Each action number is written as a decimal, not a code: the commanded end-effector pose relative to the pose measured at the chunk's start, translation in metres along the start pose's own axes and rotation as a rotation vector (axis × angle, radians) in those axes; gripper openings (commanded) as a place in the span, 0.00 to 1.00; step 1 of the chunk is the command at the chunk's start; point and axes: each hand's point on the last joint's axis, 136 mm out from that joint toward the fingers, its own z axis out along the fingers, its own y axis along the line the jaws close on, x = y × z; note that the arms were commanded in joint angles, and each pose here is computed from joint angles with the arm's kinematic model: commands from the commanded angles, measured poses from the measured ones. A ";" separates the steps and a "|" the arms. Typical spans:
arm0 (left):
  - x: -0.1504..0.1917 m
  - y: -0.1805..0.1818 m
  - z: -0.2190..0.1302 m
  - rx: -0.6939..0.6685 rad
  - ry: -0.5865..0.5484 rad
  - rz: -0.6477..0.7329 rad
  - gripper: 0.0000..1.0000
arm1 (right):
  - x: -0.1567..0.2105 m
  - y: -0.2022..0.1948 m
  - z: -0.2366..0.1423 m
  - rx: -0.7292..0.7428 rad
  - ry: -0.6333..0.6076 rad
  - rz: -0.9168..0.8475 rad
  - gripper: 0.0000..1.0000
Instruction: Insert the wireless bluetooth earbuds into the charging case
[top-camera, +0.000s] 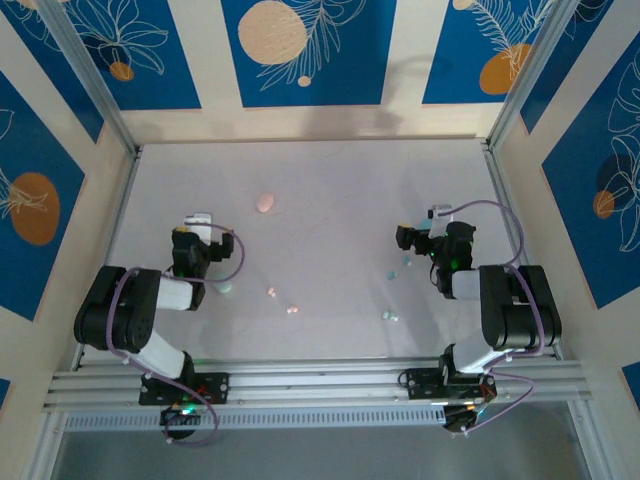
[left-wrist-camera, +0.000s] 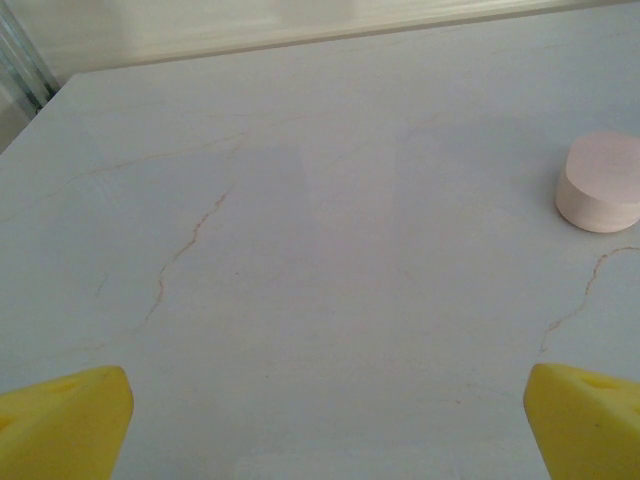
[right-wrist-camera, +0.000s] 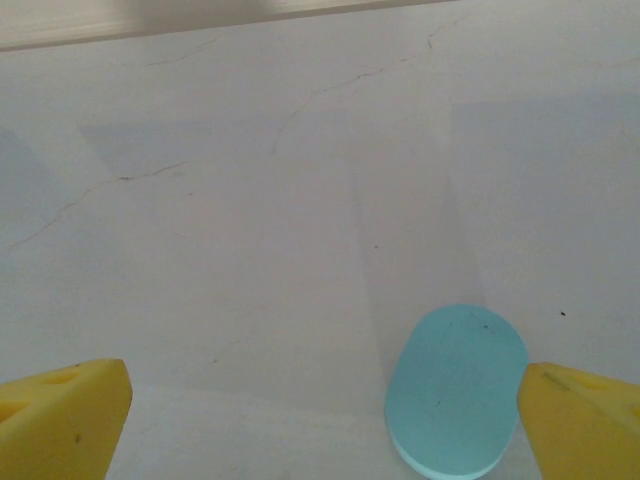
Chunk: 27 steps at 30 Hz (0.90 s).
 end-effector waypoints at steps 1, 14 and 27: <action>-0.009 0.002 0.002 0.003 -0.019 0.001 1.00 | -0.014 0.003 0.002 -0.021 -0.032 0.002 0.99; -0.020 0.008 -0.015 -0.020 -0.074 -0.017 1.00 | -0.018 -0.001 0.001 0.002 -0.033 0.008 0.99; -0.042 0.045 -0.054 -0.248 0.302 -0.378 1.00 | -0.045 -0.035 -0.013 0.133 0.363 0.504 0.99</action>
